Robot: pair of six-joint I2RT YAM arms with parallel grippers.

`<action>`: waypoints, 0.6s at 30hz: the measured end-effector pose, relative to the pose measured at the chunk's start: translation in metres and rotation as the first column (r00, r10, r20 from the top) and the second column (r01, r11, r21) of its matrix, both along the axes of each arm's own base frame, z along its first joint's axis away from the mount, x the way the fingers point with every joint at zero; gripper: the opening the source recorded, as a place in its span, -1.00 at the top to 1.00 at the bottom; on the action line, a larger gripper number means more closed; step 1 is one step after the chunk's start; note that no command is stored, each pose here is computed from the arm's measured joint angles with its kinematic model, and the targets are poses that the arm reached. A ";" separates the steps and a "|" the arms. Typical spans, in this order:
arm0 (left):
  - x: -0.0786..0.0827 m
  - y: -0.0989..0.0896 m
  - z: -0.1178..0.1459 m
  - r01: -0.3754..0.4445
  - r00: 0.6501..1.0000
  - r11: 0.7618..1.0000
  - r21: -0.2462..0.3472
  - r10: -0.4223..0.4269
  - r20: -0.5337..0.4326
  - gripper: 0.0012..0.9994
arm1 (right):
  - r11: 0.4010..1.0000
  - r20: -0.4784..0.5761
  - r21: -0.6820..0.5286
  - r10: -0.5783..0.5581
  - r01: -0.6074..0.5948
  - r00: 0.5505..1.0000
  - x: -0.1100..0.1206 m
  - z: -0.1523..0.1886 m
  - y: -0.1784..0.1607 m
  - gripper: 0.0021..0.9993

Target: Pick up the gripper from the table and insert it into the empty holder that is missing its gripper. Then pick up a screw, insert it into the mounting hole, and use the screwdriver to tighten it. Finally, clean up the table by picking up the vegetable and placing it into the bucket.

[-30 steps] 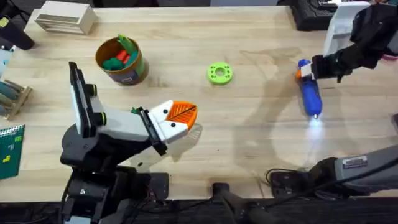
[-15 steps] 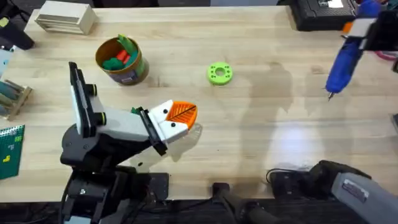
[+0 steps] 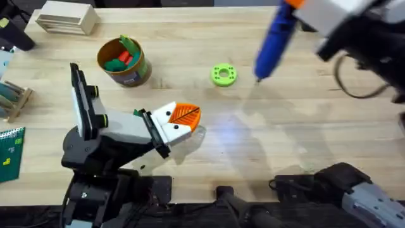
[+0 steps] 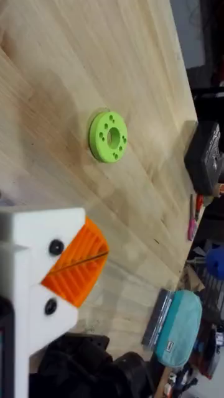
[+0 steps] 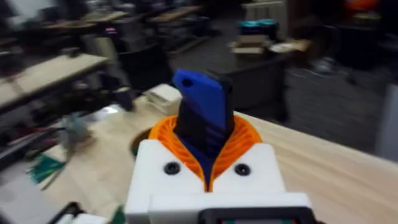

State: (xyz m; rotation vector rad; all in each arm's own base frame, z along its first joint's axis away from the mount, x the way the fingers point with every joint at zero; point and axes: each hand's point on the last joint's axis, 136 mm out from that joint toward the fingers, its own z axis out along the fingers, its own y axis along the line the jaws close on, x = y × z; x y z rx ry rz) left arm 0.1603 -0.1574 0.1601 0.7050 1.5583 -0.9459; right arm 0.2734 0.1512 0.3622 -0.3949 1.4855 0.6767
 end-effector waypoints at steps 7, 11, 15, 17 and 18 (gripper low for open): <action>0.000 0.000 0.000 0.000 1.000 1.000 0.000 0.000 0.000 0.99 | 0.952 0.210 0.074 0.276 -0.297 0.938 -0.029 0.038 0.087 0.95; 0.000 0.000 0.000 0.000 1.000 1.000 0.000 0.000 0.000 0.99 | 0.907 0.301 0.102 0.363 -0.408 0.882 -0.046 0.049 0.121 0.95; 0.000 0.000 0.000 0.000 1.000 1.000 0.000 0.000 0.000 0.99 | 0.867 0.358 0.119 0.417 -0.484 0.836 -0.059 0.050 0.147 0.95; 0.000 0.000 0.000 0.000 1.000 1.000 0.000 0.000 0.000 0.99 | 0.855 0.349 0.115 0.442 -0.506 0.826 -0.061 0.044 0.158 0.95; 0.000 0.000 0.000 0.000 1.000 1.000 0.000 0.000 0.000 0.99 | 0.850 0.338 0.112 0.455 -0.515 0.824 -0.062 0.039 0.164 0.95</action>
